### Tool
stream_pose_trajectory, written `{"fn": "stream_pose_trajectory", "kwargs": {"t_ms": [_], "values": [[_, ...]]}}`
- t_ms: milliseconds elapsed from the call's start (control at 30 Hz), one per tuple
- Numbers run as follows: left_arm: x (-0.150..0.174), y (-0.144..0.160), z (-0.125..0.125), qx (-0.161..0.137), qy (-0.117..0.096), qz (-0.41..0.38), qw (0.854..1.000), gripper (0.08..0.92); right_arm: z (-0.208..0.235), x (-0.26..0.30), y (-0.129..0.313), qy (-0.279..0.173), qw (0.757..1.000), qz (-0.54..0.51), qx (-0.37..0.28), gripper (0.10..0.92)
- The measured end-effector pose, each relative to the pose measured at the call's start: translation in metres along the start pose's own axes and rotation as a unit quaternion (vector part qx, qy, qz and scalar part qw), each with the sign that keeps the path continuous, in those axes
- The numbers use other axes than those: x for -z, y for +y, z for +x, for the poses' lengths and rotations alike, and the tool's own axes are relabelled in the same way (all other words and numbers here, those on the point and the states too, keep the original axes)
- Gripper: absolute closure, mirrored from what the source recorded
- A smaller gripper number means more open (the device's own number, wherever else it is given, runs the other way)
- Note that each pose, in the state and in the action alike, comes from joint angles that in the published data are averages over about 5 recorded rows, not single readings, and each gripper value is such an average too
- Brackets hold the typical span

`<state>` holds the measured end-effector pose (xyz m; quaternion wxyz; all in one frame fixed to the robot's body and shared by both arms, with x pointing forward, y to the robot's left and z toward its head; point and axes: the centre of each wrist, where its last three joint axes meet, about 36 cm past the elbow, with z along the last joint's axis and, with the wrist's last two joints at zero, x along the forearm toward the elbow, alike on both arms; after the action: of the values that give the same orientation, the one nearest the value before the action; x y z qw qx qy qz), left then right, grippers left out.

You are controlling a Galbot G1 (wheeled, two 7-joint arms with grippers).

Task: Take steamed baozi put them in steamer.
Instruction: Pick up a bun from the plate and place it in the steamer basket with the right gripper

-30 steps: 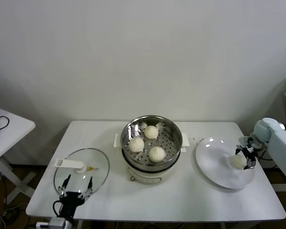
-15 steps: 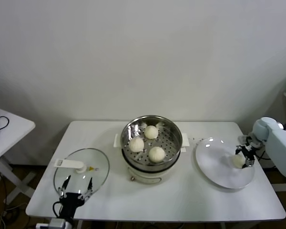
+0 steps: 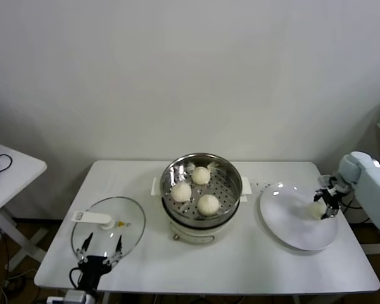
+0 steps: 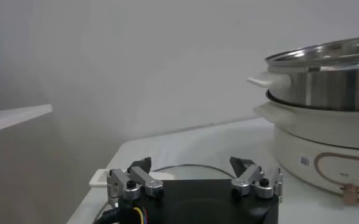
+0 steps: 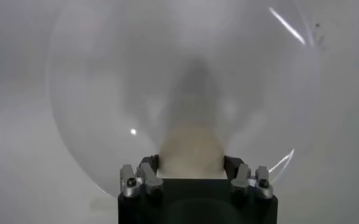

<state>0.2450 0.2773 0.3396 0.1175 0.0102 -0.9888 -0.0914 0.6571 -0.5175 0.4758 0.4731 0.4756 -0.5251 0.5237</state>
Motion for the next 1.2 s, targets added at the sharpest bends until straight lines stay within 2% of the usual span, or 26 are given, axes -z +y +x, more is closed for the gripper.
{"fn": "stream_pose_trajectory", "kwargs": {"t_ms": [300,533,733,933,1200], "values": [[0.003,-0.004,-0.003,-0.006,-0.008,0.003,1.000,0.177,0.070,0.025,-0.028,-0.077,0.995,-0.044,-0.044,0.323],[0.006,-0.009,-0.006,-0.010,-0.015,0.007,1.000,0.177,0.138,0.078,-0.057,-0.143,0.986,-0.047,-0.070,0.325],[0.007,-0.013,-0.005,-0.011,-0.019,0.012,1.000,0.177,0.181,0.135,-0.073,-0.178,0.981,-0.032,-0.071,0.318],[0.011,-0.014,-0.007,-0.008,-0.025,0.015,1.000,0.177,0.200,0.194,-0.082,-0.198,0.979,-0.011,-0.055,0.318],[0.012,-0.012,-0.006,-0.005,-0.026,0.014,1.000,0.177,0.190,0.264,-0.080,-0.205,0.978,0.019,-0.018,0.318]]}}
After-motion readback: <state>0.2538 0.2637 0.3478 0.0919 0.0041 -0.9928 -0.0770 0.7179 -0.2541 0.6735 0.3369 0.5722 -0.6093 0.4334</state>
